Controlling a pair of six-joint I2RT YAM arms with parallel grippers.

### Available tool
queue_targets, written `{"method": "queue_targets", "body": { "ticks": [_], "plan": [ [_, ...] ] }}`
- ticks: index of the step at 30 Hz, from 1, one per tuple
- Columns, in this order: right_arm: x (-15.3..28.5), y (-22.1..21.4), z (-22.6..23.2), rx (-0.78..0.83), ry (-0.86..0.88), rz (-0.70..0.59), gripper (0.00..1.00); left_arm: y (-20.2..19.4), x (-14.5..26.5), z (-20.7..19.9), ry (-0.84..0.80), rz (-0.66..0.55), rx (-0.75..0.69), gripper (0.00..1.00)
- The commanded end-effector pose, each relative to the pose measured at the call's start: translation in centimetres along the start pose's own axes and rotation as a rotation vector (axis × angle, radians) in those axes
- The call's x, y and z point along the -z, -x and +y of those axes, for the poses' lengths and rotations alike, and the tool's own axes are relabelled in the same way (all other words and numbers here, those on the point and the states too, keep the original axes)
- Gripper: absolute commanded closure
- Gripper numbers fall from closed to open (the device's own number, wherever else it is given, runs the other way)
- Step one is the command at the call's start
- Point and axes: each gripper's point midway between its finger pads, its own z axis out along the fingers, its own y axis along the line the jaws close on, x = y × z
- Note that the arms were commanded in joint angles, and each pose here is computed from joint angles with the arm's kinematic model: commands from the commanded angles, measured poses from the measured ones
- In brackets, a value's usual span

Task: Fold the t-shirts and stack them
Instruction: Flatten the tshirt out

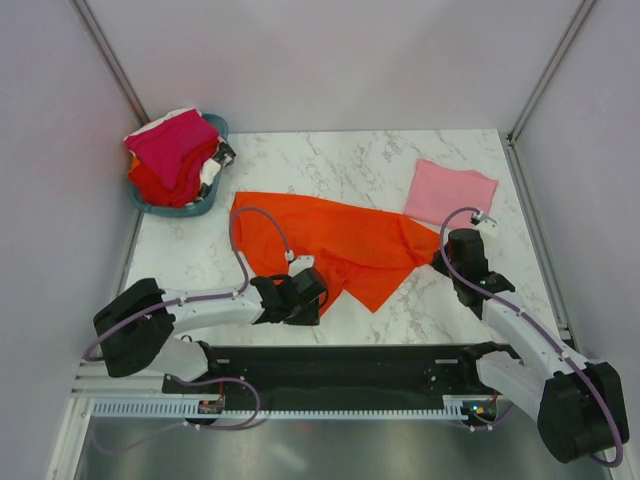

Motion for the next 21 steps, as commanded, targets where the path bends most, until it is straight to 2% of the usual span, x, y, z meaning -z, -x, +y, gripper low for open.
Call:
{"method": "queue_targets", "body": {
  "ticks": [1,5,10,11,14,19,20,21],
  "plan": [
    [-0.3,0.6,0.1,-0.015,-0.001,-0.031,1.00,-0.1,-0.6,0.3,0.043,-0.002,-0.050,0.52],
    [-0.3,0.6,0.1,-0.016,0.001,-0.029,1.00,-0.1,-1.4,1.6,0.116,-0.009,-0.055,0.59],
    [-0.4,0.4,0.1,-0.020,-0.001,-0.027,1.00,0.1,-2.2,2.0,0.175,-0.003,-0.086,0.86],
    [-0.4,0.4,0.0,-0.020,-0.003,-0.024,1.00,0.5,-2.4,2.0,0.196,-0.011,-0.092,0.98],
    [-0.6,0.3,0.4,-0.021,0.013,-0.021,1.00,1.4,-1.9,3.0,0.248,-0.050,-0.089,0.98],
    [-1.7,-0.4,3.2,-0.018,0.118,0.044,1.00,4.6,0.0,4.7,0.196,-0.097,-0.002,0.98],
    [-2.4,-1.6,3.7,-0.011,0.134,0.105,1.00,5.1,0.2,5.1,0.185,-0.105,0.013,0.98],
    [-2.8,-0.5,5.3,-0.017,0.172,0.097,1.00,6.2,1.1,5.0,0.152,-0.137,0.024,0.98]
  ]
}}
